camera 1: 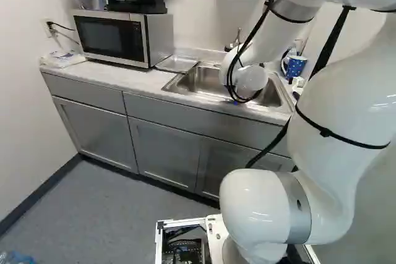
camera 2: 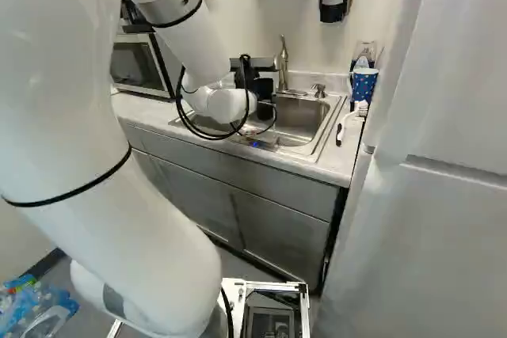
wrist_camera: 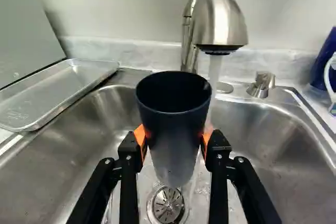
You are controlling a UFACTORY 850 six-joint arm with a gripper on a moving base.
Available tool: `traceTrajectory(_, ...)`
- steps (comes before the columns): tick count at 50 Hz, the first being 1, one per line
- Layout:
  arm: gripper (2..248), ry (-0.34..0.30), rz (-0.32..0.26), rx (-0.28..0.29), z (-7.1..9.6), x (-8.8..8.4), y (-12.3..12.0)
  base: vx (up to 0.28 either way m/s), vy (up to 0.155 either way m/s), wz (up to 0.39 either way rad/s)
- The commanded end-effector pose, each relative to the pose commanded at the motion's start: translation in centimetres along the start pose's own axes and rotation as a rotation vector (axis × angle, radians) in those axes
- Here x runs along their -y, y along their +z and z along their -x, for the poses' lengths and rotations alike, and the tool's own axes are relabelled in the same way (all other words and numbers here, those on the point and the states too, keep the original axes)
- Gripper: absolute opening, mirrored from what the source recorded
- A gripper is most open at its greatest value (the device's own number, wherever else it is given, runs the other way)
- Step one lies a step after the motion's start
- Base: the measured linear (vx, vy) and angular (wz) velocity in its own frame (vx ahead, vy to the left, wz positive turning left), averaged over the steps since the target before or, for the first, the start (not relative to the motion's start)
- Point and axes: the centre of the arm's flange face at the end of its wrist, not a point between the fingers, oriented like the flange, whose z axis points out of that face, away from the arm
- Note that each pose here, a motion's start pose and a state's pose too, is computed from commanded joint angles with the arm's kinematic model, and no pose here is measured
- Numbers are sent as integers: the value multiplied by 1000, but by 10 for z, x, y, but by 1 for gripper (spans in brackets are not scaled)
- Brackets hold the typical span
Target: Rinse the cup and place it in the tray
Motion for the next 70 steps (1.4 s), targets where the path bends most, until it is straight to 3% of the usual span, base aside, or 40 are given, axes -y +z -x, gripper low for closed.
traceTrajectory(14,121,14,44,0,1,-21,-4,0,0,0)
traceTrajectory(70,121,14,44,0,1,-21,-4,0,0,0)
